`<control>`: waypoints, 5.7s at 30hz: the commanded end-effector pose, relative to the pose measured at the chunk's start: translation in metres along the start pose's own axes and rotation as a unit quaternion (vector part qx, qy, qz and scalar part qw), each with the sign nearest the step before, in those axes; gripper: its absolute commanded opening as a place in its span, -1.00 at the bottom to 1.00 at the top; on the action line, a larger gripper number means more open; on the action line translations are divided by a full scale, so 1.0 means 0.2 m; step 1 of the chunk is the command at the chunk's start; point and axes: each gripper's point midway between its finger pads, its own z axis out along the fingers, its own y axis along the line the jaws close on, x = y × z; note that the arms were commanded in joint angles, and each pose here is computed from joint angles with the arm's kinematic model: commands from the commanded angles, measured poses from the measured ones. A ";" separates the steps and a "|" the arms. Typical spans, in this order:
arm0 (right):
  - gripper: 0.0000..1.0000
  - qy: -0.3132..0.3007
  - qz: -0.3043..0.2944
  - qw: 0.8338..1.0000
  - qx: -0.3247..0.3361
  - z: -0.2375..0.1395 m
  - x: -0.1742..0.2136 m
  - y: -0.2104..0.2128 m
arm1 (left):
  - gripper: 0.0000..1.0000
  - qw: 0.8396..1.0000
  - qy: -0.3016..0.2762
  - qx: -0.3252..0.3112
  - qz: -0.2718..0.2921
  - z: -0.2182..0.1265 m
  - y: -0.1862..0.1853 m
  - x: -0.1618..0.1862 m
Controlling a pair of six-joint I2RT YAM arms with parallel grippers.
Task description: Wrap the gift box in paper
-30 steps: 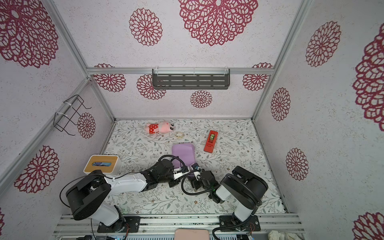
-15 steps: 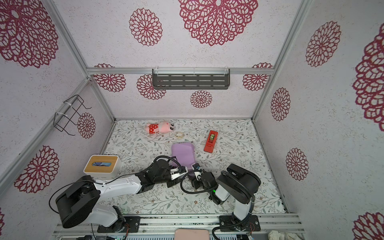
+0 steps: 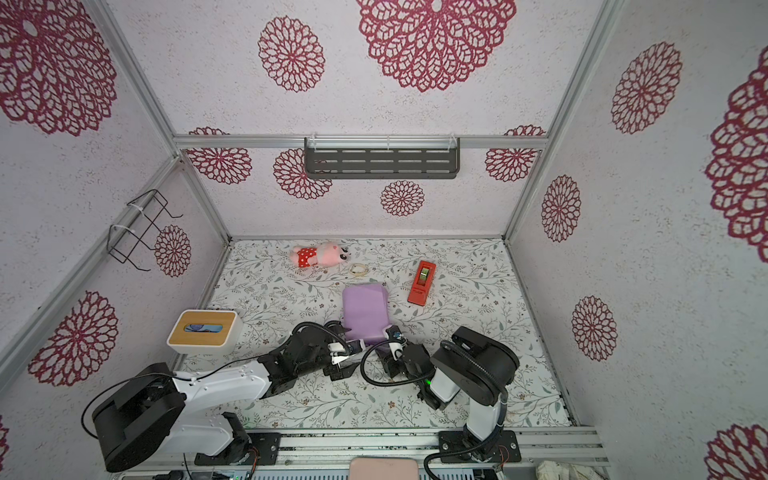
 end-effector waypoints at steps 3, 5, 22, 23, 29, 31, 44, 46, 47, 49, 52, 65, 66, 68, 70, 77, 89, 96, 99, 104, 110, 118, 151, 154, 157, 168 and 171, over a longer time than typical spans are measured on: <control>0.14 -0.027 0.015 1.000 -0.001 0.01 -0.07 0.01 | 0.95 0.997 0.008 -0.034 0.065 0.06 0.10 0.02; 0.13 -0.027 0.016 1.000 -0.002 0.01 -0.07 0.01 | 0.95 0.997 0.007 -0.034 0.072 0.08 0.11 0.02; 0.05 -0.029 0.022 0.999 -0.005 0.02 -0.08 0.02 | 0.95 0.995 0.009 -0.034 0.093 0.22 0.12 0.09; 0.05 -0.028 0.022 0.999 -0.005 0.02 -0.07 0.02 | 0.95 0.995 0.010 -0.032 0.092 0.22 0.11 0.09; 0.03 -0.028 0.022 0.999 -0.005 0.02 -0.08 0.02 | 1.00 0.996 0.009 -0.031 0.081 0.24 0.11 0.13; 0.03 -0.029 0.023 0.999 -0.004 0.02 -0.08 0.01 | 0.98 0.996 0.009 -0.029 0.078 0.25 0.11 0.14; 0.06 -0.036 0.019 0.999 0.001 -0.01 -0.11 0.00 | 0.66 0.998 0.010 -0.019 0.060 0.25 0.10 0.19; 0.16 -0.038 0.020 0.999 0.003 0.00 -0.12 -0.01 | 0.61 0.998 0.007 -0.014 0.057 0.25 0.09 0.19; 0.21 -0.039 0.022 0.999 0.003 0.00 -0.12 -0.01 | 0.59 0.998 0.007 -0.013 0.056 0.24 0.09 0.19; 0.38 -0.042 0.029 0.999 0.002 0.02 -0.14 0.00 | 0.57 0.998 0.009 -0.012 0.055 0.24 0.09 0.20; 0.54 -0.045 0.037 0.998 0.008 0.04 -0.15 -0.02 | 0.54 0.998 0.009 -0.010 0.054 0.24 0.09 0.20; 0.55 -0.067 0.074 0.995 0.017 0.07 -0.20 -0.06 | 0.80 0.998 -0.002 -0.015 0.057 0.22 0.10 0.17; 0.54 -0.066 0.075 0.995 0.016 0.07 -0.19 -0.06 | 0.83 0.998 -0.003 -0.016 0.058 0.22 0.11 0.17; 0.54 -0.066 0.077 0.995 0.015 0.06 -0.19 -0.05 | 0.88 0.998 -0.003 -0.017 0.060 0.22 0.11 0.17; 0.54 -0.067 0.079 0.995 0.013 0.06 -0.19 -0.05 | 0.89 0.998 0.002 -0.011 0.063 0.23 0.10 0.18; 0.52 -0.072 0.089 0.993 0.004 0.07 -0.21 -0.04 | 0.88 0.997 0.029 -0.017 0.072 0.27 0.11 0.24; 0.50 -0.072 0.097 0.993 0.001 0.06 -0.21 -0.03 | 0.62 0.996 0.045 -0.019 0.080 0.30 0.12 0.27; 0.60 -0.055 0.087 0.994 0.026 -0.01 -0.13 -0.11 | 0.49 0.995 0.050 -0.019 0.079 0.30 0.12 0.28; 0.62 -0.051 0.088 0.994 0.027 -0.04 -0.11 -0.12 | 0.48 0.996 0.050 -0.019 0.078 0.30 0.12 0.28; 0.64 -0.043 0.096 0.994 0.020 -0.12 -0.14 -0.12 | 0.44 0.996 0.050 -0.017 0.077 0.30 0.11 0.29; 0.64 0.010 0.090 0.996 0.015 -0.18 -0.21 -0.12 | 0.38 0.996 0.049 -0.013 0.078 0.29 0.10 0.29; 0.69 0.019 0.130 0.991 0.026 -0.32 -0.53 -0.24 | 0.32 0.996 0.047 -0.012 0.077 0.29 0.10 0.29; 0.03 0.106 0.487 0.864 0.065 0.09 -0.73 -1.10 | 0.30 0.996 0.040 -0.014 0.075 0.27 0.11 0.28; -0.02 0.115 0.489 0.863 0.055 0.12 -0.71 -1.09 | 0.30 0.996 0.039 -0.015 0.075 0.27 0.11 0.28; -0.06 0.119 0.489 0.863 0.046 0.14 -0.69 -1.09 | 0.30 0.996 0.040 -0.016 0.074 0.27 0.11 0.28; -0.16 0.131 0.493 0.859 0.040 0.20 -0.63 -1.11 | 0.30 0.996 0.041 -0.015 0.074 0.28 0.11 0.29; -0.19 0.133 0.501 0.854 0.036 0.22 -0.61 -1.10 | 0.30 0.996 0.041 -0.015 0.074 0.28 0.11 0.29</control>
